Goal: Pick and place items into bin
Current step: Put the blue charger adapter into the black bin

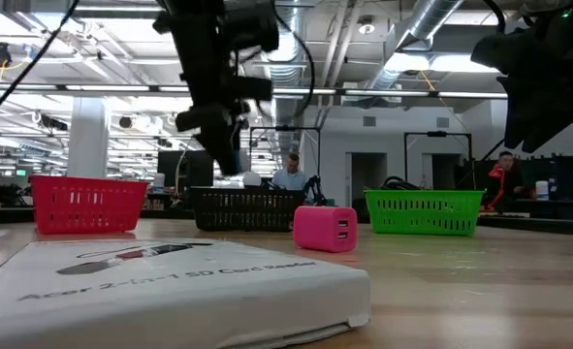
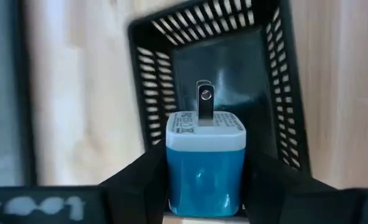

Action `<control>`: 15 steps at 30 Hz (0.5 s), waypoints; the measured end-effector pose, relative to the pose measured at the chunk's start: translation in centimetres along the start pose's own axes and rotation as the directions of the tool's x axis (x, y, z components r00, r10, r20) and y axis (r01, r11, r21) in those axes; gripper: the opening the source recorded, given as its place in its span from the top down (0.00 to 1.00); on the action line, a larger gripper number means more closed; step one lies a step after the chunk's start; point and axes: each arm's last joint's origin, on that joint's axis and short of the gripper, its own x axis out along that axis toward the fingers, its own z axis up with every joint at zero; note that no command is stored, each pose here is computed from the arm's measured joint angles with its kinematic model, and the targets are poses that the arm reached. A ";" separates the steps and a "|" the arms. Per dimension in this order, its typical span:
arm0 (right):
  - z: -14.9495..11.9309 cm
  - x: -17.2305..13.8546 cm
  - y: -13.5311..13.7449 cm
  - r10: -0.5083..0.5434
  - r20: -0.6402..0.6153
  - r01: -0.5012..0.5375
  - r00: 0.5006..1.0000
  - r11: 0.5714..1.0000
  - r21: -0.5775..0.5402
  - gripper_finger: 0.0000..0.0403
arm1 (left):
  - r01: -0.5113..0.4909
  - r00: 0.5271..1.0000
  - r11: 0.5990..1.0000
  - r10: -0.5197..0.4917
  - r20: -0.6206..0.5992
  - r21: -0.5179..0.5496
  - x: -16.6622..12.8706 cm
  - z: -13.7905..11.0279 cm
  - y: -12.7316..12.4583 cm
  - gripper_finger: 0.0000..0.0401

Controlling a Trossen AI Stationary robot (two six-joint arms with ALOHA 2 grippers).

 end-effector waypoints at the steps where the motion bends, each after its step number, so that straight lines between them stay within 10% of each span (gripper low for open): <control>1: 0.0 0.0 0.0 0.001 0.004 -0.001 1.000 1.000 -0.008 0.70 | 0.029 0.999 1.000 -0.029 -0.014 0.002 0.4 -0.3 0.2 0.64; 15: 0.2 0.0 0.4 0.037 0.095 -0.034 0.995 0.999 -0.034 0.70 | 0.124 0.980 0.964 -0.082 -0.179 0.237 6.1 -0.7 -2.3 0.62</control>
